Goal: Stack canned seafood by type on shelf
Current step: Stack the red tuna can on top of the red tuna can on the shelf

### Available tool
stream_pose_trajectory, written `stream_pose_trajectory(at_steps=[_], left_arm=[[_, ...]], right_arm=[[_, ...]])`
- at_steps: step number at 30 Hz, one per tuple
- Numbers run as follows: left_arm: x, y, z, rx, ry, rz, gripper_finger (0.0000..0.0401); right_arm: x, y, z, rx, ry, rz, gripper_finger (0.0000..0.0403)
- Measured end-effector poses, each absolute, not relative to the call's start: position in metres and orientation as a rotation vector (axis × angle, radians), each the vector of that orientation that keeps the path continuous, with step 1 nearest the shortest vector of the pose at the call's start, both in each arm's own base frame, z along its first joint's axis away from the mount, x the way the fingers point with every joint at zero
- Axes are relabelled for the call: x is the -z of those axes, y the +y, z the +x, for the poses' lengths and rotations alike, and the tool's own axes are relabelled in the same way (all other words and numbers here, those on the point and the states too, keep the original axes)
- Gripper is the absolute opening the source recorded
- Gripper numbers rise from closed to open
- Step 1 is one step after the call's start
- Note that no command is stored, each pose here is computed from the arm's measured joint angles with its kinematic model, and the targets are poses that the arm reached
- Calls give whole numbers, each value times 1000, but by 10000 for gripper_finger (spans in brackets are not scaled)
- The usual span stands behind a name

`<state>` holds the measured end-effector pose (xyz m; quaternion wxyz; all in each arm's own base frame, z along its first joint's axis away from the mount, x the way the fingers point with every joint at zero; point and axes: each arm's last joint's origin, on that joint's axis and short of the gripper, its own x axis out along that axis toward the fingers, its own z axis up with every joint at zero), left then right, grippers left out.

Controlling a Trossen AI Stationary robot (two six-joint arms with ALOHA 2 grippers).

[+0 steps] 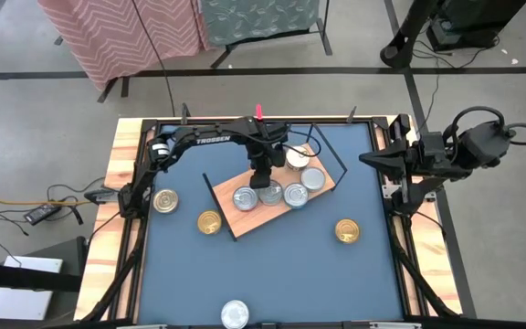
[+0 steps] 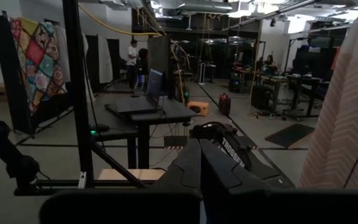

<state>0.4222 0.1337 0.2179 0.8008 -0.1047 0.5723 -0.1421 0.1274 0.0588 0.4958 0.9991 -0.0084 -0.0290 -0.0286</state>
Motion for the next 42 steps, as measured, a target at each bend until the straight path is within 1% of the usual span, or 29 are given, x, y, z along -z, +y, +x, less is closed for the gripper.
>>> stream_pose_trajectory(at_steps=[9, 17, 24, 32, 42], left_arm=[[-233, 127, 426, 322, 1194, -180, 0], [-232, 129, 425, 266, 1223, -111, 0], [-231, 130, 425, 257, 1226, -104, 0], [-219, 129, 421, 269, 1262, -126, 0], [-219, 129, 422, 251, 1261, -111, 0]], right_arm=[[-495, 58, 129, 77, -54, -19, 6], [-495, 58, 130, 81, -54, -16, 6], [-495, 58, 130, 81, -54, -16, 6], [-495, 58, 130, 81, -54, -17, 6], [-495, 58, 130, 80, -54, -19, 6]])
